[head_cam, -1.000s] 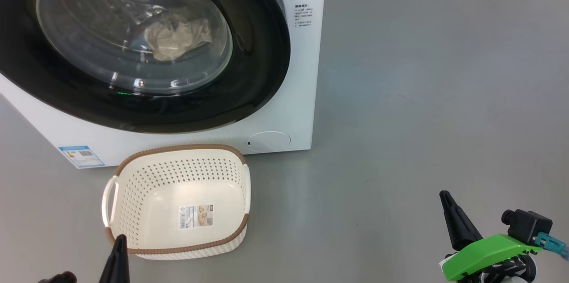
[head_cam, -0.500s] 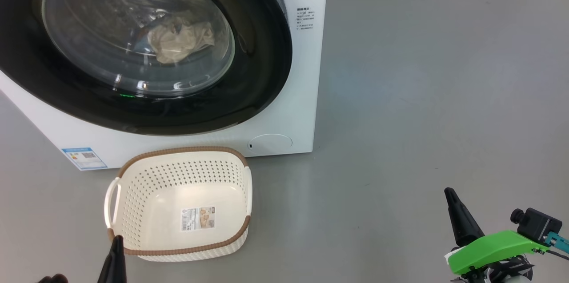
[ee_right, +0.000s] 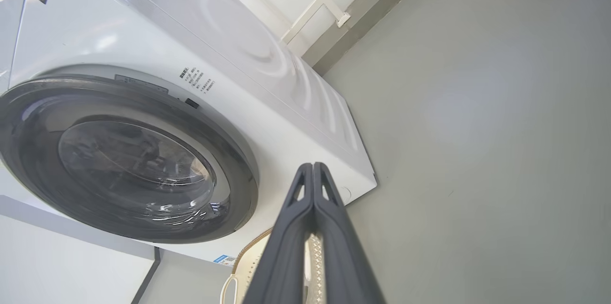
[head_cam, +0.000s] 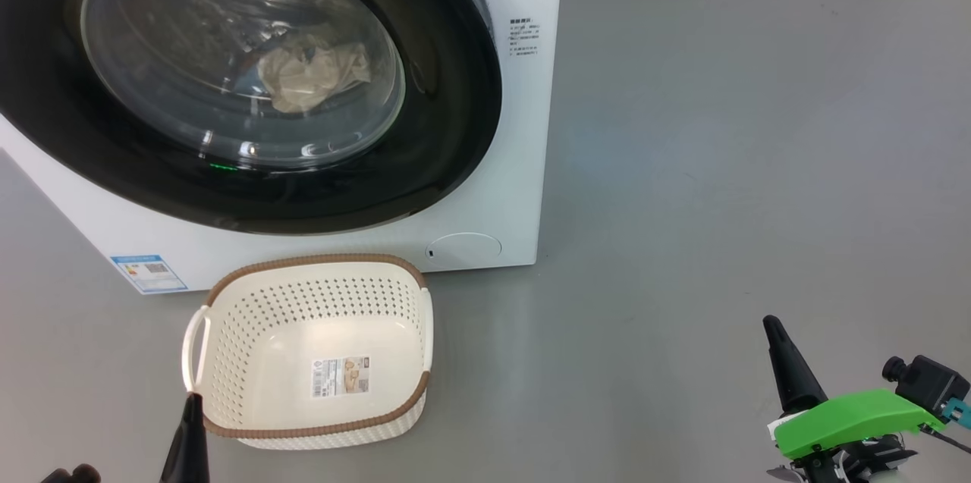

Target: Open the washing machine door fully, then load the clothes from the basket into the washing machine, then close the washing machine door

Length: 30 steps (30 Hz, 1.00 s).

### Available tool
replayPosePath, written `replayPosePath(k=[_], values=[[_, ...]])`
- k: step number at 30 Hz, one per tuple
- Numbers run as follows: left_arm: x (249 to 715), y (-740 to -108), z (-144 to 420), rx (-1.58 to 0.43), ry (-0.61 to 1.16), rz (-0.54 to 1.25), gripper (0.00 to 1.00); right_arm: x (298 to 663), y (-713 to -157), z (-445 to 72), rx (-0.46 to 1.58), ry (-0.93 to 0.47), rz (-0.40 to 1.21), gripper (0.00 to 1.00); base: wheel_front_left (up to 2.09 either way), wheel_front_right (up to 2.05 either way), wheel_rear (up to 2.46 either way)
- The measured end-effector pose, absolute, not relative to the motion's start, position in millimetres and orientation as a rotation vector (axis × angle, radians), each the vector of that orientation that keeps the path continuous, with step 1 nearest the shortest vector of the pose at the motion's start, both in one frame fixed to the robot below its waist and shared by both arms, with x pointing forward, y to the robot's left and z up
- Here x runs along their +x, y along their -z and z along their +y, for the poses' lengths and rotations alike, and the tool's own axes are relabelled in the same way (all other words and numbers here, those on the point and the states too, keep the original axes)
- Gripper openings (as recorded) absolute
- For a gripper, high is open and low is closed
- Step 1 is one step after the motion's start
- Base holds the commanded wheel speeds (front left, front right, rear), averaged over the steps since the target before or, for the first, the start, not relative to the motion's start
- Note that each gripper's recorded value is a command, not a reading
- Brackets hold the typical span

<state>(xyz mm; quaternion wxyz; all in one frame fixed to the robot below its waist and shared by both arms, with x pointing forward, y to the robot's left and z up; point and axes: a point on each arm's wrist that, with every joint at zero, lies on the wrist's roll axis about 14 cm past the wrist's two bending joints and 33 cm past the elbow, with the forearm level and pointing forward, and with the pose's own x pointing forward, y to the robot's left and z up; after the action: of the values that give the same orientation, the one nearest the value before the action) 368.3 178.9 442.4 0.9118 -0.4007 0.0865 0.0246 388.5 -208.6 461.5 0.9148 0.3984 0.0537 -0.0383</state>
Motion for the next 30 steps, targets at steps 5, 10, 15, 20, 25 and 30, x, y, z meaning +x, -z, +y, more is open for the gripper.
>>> replayPosePath(k=[5,10,15,20,25,30], values=[[368,-442,179,-0.867,-0.059,0.180,0.00,389,-463,-207,0.869,0.079,0.109,0.00,0.00,0.00,0.00],[367,-443,179,-0.925,-0.067,0.180,0.00,389,-465,-207,0.914,0.083,0.103,0.00,0.00,0.00,0.00],[367,-444,180,-0.987,-0.076,0.177,0.00,384,-462,-211,0.972,0.102,0.108,0.00,0.00,0.00,0.00],[367,-446,181,-1.039,-0.080,0.175,0.00,385,-465,-209,1.028,0.098,0.106,0.00,0.00,0.00,0.00],[372,-453,181,-1.089,-0.075,0.159,0.00,386,-468,-208,1.084,0.096,0.097,0.00,0.00,0.00,0.00],[371,-453,183,-1.139,-0.081,0.157,0.00,386,-471,-209,1.134,0.101,0.084,0.00,0.00,0.00,0.00]])
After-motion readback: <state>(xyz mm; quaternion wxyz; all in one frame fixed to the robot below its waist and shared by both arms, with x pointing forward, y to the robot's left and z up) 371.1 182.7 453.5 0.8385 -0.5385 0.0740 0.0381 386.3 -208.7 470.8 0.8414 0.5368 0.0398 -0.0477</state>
